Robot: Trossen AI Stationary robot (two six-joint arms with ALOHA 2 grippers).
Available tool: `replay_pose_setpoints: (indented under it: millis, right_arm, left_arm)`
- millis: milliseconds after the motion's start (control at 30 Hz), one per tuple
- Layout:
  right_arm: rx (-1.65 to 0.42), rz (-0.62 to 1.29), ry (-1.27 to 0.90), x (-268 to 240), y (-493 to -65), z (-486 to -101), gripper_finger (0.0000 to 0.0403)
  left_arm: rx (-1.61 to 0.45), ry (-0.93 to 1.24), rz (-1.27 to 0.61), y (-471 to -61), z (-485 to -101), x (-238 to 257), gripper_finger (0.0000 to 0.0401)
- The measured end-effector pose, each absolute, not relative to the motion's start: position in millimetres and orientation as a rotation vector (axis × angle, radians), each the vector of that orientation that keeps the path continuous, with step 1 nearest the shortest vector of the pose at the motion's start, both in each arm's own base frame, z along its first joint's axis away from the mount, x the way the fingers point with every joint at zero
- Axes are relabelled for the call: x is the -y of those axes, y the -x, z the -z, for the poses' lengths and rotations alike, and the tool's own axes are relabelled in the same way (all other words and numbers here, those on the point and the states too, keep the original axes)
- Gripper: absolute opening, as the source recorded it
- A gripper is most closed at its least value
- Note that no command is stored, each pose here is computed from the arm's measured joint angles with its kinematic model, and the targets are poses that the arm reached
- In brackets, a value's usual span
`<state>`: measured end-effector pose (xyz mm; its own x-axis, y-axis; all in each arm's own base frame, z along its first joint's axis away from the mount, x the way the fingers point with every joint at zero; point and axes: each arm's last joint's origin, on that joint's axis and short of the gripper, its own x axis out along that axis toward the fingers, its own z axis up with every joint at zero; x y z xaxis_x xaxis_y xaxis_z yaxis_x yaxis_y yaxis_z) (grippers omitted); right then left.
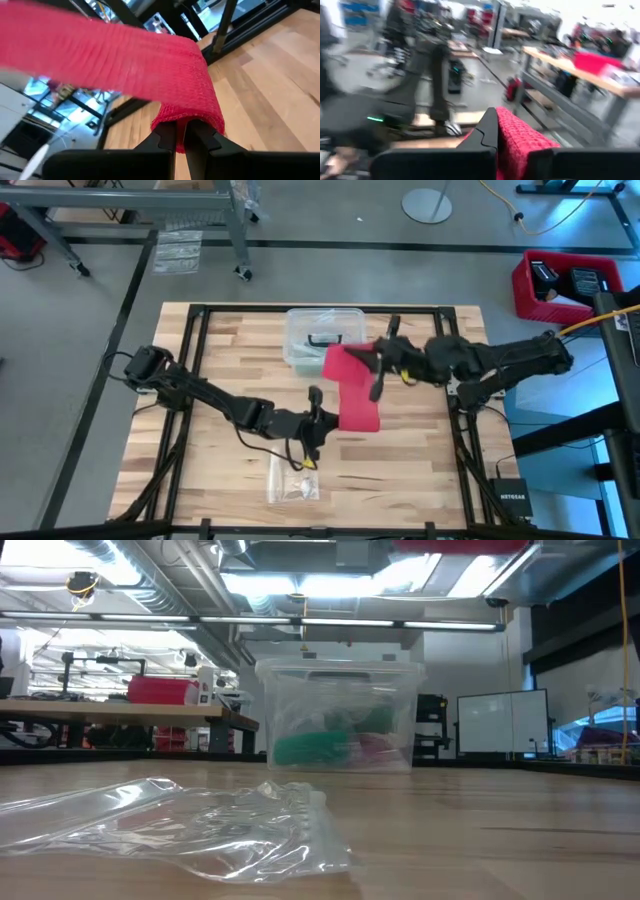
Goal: Roll bandage
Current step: Roll the red bandage
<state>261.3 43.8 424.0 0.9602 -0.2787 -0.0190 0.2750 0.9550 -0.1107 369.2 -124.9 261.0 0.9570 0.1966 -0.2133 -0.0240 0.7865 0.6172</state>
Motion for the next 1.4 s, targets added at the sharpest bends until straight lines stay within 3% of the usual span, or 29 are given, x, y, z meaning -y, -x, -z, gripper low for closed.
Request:
replay_pose_setpoints:
  millis: [367,867,967,1233,1400]
  right_arm:
    - [-0.209,0.454,0.051,4,-263,-406,0.0003]
    - [-0.497,0.439,-0.160,28,-276,-364,0.0009]
    - [-0.549,0.400,-0.237,26,-282,-354,0.0040]
    - [-0.667,0.404,-0.286,25,-279,-342,0.0174]
    - [-0.659,0.346,-0.314,23,-271,-349,0.0221]
  left_arm:
    - [-0.192,-0.742,-0.144,-358,-270,155,0.0011]
    - [-0.042,-1.035,-0.230,-339,-300,181,0.0011]
    - [-0.044,-1.052,-0.256,-337,-307,181,0.0011]
    - [-0.087,-1.031,-0.337,-333,-315,177,0.0011]
    - [-0.158,-0.912,-0.380,-339,-307,164,0.0011]
